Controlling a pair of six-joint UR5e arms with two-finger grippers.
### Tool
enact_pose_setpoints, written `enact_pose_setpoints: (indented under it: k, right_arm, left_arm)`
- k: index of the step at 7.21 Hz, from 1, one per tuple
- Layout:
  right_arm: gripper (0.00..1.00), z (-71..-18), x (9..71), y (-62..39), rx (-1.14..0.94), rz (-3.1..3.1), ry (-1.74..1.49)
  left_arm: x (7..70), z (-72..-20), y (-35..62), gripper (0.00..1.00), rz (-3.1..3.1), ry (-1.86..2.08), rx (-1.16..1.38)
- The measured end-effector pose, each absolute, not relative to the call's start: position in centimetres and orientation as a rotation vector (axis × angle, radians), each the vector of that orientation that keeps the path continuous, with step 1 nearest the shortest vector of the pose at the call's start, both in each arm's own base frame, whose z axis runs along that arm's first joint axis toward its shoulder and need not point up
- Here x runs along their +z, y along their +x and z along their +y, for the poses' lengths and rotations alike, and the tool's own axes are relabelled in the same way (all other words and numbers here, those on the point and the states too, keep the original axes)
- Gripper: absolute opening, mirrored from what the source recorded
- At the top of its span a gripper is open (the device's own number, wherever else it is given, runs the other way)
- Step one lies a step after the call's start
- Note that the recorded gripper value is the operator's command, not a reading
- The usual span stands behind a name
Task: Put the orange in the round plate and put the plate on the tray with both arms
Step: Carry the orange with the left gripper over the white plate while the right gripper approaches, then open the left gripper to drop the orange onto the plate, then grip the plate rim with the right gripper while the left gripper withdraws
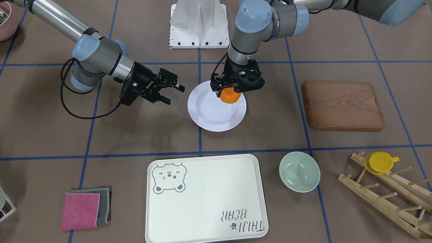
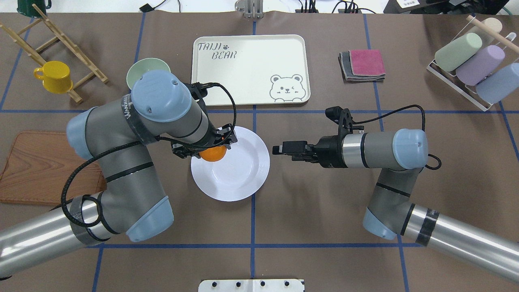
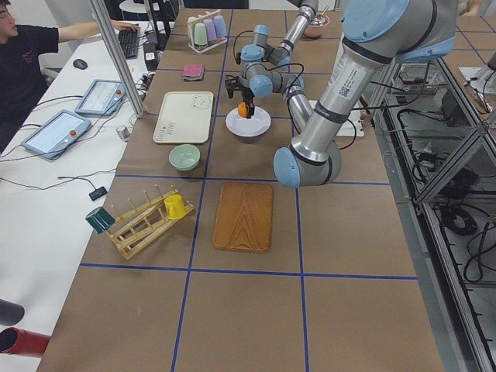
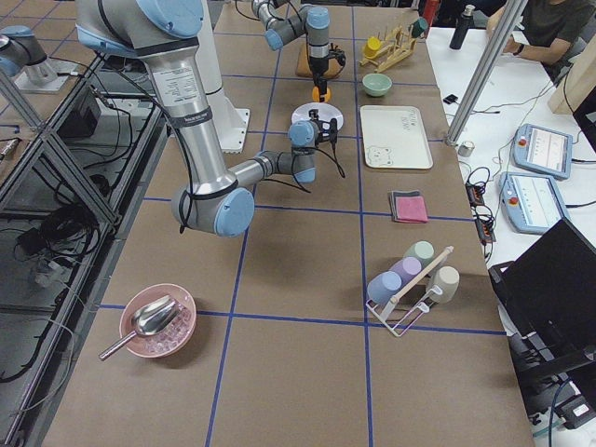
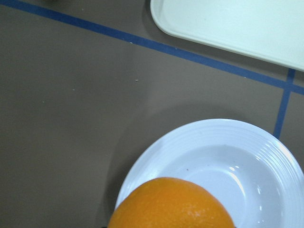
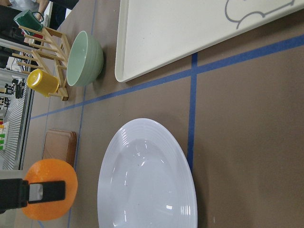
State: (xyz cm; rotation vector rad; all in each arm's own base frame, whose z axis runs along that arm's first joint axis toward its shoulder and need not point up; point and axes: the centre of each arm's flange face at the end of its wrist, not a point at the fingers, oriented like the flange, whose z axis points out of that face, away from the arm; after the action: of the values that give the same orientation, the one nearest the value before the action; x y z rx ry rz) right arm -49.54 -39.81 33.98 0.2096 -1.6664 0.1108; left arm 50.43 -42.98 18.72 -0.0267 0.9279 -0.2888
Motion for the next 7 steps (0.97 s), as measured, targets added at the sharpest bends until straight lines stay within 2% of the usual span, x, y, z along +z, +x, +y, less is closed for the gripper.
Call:
enact_pose_setpoints:
  k: [6,7]
  right_arm:
    - [0.96,-39.7,33.8,-54.8,0.126,-1.625,0.195]
    - [0.92,-39.9,33.2,-55.5,0.127,-1.618,0.191]
  left_arm:
    - [18.6,-43.8,46.2,0.99,0.951,0.043,-0.3]
    - [18.9,-43.8,45.3,0.99,0.953,0.051,-0.293]
